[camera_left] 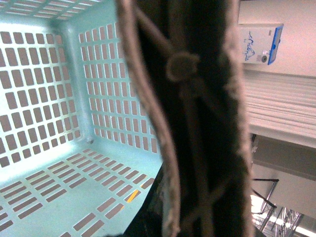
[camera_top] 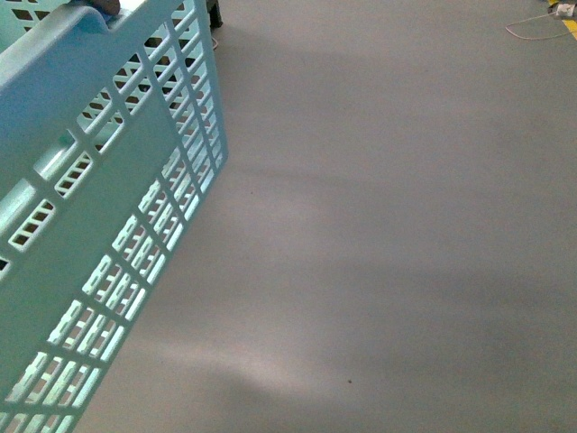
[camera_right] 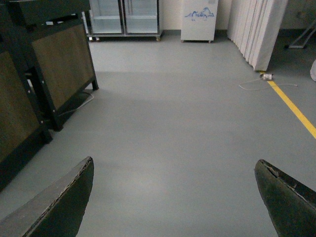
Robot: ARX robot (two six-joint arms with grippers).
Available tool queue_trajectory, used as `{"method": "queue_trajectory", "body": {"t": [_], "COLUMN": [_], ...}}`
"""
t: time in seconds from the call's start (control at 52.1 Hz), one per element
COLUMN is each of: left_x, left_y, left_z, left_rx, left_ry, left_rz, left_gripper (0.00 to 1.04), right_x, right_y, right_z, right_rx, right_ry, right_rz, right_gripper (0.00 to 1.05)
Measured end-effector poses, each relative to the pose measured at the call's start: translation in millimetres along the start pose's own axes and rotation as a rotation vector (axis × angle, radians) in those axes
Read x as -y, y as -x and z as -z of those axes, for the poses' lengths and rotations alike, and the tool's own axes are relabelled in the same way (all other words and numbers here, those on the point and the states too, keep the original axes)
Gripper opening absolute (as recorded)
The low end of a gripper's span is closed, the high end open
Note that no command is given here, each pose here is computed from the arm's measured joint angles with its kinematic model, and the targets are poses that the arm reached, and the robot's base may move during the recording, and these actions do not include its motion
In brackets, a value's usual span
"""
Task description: Pick lemon and mango into basket
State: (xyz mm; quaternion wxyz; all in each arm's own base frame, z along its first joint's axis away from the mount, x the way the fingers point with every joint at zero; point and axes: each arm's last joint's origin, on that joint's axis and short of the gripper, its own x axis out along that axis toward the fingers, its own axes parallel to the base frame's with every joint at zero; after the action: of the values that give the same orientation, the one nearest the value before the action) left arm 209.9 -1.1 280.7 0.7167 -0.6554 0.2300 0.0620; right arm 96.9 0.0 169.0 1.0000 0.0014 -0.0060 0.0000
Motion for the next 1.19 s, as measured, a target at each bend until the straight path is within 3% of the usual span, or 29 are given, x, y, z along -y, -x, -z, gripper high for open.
{"method": "queue_trajectory", "body": {"t": [1.19], "left_x": [-0.1], "left_y": [0.0], "left_z": [0.0], "left_rx": [0.0], "left_ry": [0.0], "left_rz": [0.0], "left_gripper": [0.04], "right_x": [0.0], "right_y": [0.0], "right_z": [0.0], "right_rx": [0.0], "right_ry": [0.0], "right_rz": [0.0], "right_gripper": [0.96]}}
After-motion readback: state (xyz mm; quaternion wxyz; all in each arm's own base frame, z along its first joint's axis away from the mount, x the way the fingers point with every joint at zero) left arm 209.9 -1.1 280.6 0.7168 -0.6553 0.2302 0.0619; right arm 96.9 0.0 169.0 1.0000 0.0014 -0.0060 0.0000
